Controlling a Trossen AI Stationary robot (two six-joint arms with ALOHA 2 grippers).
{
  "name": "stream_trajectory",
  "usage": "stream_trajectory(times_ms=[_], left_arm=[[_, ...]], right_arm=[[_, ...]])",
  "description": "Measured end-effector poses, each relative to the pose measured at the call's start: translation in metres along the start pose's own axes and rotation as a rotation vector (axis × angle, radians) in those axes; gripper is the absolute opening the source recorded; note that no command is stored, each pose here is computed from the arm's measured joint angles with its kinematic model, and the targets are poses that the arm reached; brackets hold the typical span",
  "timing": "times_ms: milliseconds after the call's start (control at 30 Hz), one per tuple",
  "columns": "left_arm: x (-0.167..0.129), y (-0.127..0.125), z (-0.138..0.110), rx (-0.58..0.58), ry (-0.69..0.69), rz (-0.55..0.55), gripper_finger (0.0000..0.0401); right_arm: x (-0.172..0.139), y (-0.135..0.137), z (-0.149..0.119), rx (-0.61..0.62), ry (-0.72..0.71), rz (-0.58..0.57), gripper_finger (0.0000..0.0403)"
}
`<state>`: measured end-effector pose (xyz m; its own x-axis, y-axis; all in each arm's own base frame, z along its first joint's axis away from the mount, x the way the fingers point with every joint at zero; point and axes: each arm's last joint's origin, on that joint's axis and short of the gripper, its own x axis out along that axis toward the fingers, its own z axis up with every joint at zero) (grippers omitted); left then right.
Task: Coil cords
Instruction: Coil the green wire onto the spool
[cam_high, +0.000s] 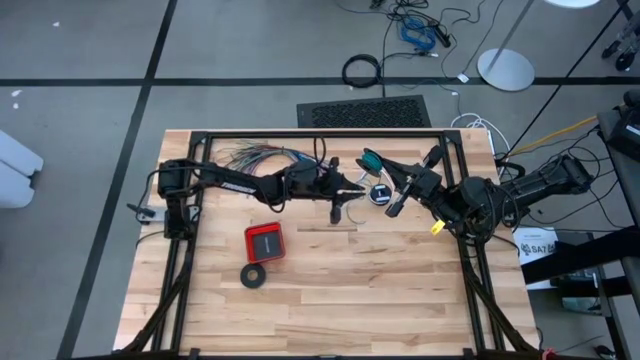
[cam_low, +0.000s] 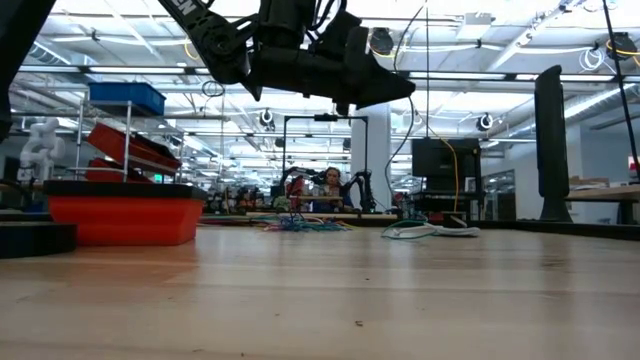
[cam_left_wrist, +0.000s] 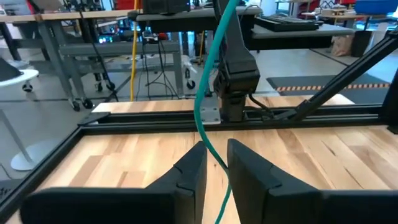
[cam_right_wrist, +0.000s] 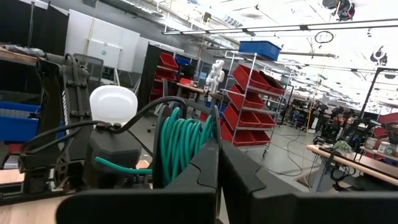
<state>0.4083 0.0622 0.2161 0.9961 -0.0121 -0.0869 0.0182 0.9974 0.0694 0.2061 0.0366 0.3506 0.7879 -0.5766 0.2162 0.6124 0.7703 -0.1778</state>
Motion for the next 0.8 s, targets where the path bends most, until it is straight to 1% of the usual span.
stream_trajectory(times_ms=[67,167,200,300,400,567,633,800], left_arm=[[0.0,0.0,0.0,0.001,0.001,0.016,0.0058],[0.0,0.003,0.0,0.016,0.003,0.036,0.0018],[-0.001,0.005,0.0,0.027,0.003,0.042,0.0011],[-0.002,0.013,0.0,0.049,0.001,0.094,0.0008],[-0.005,0.028,-0.002,0.052,0.006,0.135,0.0004],[-0.012,0.052,-0.005,0.039,0.025,0.171,0.0002],[-0.015,0.057,-0.005,0.034,0.036,0.161,0.0002],[-0.02,0.066,0.002,0.033,0.049,0.167,0.0001]], right_arm=[[0.0,0.0,0.0,0.001,0.0,0.0,0.0],[0.0,0.0,0.0,0.024,0.0,0.001,0.0],[0.0,0.0,0.0,0.038,-0.001,0.003,0.0],[0.0,0.002,0.0,0.064,-0.02,0.069,0.0],[0.0,0.005,-0.002,0.079,-0.022,0.134,0.0],[-0.003,0.007,-0.013,0.058,0.085,0.162,0.0],[-0.005,0.005,-0.018,0.05,0.134,0.157,0.0],[-0.008,0.004,-0.03,-0.008,0.247,0.096,0.0]])
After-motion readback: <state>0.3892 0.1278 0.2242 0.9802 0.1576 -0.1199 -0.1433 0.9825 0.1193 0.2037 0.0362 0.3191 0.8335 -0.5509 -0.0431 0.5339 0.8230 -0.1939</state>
